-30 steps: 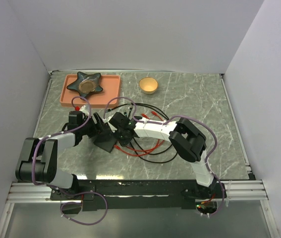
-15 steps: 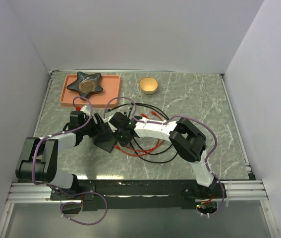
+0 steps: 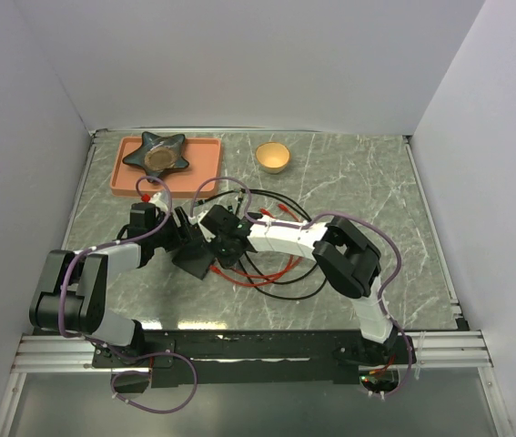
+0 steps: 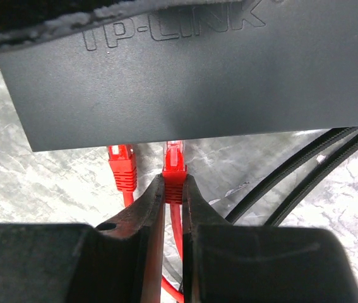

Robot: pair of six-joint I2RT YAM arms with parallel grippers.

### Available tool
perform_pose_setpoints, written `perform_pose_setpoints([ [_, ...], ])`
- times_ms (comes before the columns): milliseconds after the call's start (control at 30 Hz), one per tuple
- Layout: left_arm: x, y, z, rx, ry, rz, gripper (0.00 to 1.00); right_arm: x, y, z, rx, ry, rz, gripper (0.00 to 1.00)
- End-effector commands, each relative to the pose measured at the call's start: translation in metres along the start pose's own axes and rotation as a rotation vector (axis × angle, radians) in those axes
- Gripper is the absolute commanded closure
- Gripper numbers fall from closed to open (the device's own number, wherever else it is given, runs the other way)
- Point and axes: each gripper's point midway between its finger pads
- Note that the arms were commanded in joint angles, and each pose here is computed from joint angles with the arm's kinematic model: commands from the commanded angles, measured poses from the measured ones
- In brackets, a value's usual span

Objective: Insert the plug into the switch port

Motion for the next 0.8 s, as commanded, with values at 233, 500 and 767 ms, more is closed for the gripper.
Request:
perform_pose_setpoints([
  [233,-0.019,-0.006,0.004,0.033,-0.065,0.018,0.27,0.012,0.044,-0.005,-0.165,0.017,-0.007,1.0],
  [500,-0.034,-0.019,0.004,0.054,-0.094,0.014,0.28,0.014,0.043,0.004,-0.201,0.035,0.008,1.0],
  [767,-0.029,-0.032,0.004,0.083,-0.064,-0.02,0.32,0.01,0.054,-0.005,-0.289,0.015,0.042,1.0],
])
Point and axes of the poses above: each gripper's point midway between its finger pads, its own z axis out along the fingers, its own x axis along the line the jaws close on, y = z × x, and after that the axes turned 2 degrees about z, right-handed
